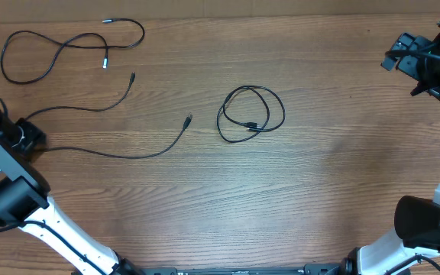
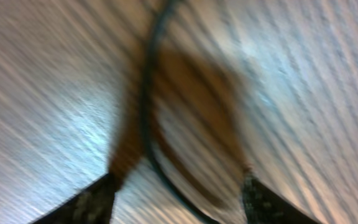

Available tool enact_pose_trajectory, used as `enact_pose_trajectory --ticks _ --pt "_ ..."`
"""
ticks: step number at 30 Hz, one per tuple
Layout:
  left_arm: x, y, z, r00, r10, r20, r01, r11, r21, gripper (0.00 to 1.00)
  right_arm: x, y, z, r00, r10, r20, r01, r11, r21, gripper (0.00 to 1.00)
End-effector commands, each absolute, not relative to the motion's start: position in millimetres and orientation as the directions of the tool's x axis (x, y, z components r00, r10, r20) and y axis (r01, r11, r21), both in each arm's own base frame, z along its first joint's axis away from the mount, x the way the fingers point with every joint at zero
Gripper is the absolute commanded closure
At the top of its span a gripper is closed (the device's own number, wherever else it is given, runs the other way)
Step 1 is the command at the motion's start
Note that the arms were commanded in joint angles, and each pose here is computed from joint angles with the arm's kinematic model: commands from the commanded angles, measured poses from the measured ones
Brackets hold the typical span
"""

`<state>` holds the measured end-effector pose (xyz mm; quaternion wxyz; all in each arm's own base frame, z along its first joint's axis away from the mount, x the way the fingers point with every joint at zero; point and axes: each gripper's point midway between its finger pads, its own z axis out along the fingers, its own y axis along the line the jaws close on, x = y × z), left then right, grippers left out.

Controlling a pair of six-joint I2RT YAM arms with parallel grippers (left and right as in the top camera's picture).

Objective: Untangle cables

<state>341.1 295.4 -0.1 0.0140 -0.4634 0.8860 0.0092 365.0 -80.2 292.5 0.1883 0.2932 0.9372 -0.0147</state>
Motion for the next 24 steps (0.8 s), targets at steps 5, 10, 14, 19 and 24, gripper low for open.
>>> enact_pose_trajectory --ticks 5,10,14,19,24 --pt "321.1 302.0 -22.7 -0.587 -0.81 -0.005 -0.809 0.586 0.033 0.92 362.9 -81.9 294.4 -0.753 0.545 -0.369 0.559 0.826 0.079 0.0" --pt "336.4 324.2 1.7 -0.621 -0.778 -0.089 -0.783 0.619 0.06 0.96 362.8 -82.1 294.4 -0.753 0.545 -0.369 0.559 0.826 0.079 0.0" --pt "360.7 349.5 45.5 -0.608 -0.766 -0.207 -0.789 0.612 0.055 0.96 362.9 -81.9 294.5 -0.753 0.545 -0.369 0.558 0.826 0.079 0.0" --pt "389.1 374.7 102.9 -0.574 -0.734 -0.363 -0.793 0.609 0.023 0.96 362.9 -82.0 294.5 -0.753 0.545 -0.369 0.559 0.826 0.079 0.0" --pt "392.0 382.1 112.7 -0.563 -0.725 -0.396 -0.798 0.602 0.033 0.92 362.9 -82.0 294.5 -0.753 0.545 -0.369 0.558 0.826 0.079 0.0"
